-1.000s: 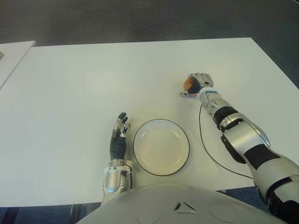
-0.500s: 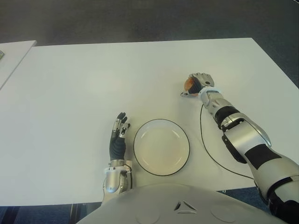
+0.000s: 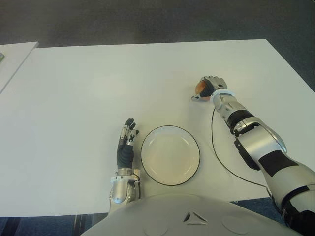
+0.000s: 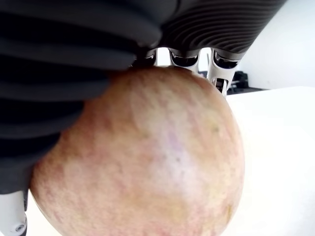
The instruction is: Put the apples into the plate.
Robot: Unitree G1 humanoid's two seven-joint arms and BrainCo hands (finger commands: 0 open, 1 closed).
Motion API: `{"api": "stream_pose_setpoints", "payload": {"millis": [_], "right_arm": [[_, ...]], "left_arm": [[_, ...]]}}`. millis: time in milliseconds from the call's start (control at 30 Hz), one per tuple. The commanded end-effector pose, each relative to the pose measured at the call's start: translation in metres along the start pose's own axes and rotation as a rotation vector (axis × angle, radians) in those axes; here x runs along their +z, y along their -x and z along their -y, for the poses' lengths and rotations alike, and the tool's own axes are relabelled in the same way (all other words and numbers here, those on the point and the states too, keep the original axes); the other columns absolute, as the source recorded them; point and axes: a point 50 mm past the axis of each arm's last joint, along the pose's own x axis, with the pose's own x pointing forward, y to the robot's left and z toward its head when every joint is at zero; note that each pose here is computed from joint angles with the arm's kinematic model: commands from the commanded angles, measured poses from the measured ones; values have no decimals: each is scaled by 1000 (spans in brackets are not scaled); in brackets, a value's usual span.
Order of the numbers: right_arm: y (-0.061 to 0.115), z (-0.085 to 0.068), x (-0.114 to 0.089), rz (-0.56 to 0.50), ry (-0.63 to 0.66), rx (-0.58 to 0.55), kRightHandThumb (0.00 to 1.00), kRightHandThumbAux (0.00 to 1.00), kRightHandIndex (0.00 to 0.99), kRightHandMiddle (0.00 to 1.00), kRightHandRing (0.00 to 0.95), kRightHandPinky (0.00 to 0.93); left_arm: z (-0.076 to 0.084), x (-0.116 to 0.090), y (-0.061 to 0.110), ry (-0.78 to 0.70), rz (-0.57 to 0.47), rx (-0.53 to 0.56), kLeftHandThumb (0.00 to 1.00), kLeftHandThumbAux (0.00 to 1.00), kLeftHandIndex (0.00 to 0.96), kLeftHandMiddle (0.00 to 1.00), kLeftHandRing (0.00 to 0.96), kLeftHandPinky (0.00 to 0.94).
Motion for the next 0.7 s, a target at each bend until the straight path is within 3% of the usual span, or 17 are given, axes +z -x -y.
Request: {"api": "stream_pose_setpoints", "payload": {"millis": [33, 100, 233, 700], "right_arm": [[-8, 25, 9, 10, -101, -73, 707, 723, 439, 824, 809, 808], [-8, 27, 9, 13, -113, -81, 707, 723, 439, 825, 809, 807], [-11, 61, 18, 119, -166, -205, 708, 721, 440, 826, 808, 804], [2, 72, 30, 339, -237, -291, 714, 715, 440, 878, 846, 842]], "left_arm": [[2, -8, 0, 20, -35, 30, 98, 305, 48, 51, 30, 59], [2, -8, 0, 20, -33, 31, 101, 307, 50, 52, 30, 57], [0, -5, 0, 19, -6, 40, 112, 320, 62, 63, 37, 57], [3, -7, -1, 26, -13, 56, 115, 346, 47, 61, 36, 66]]}}
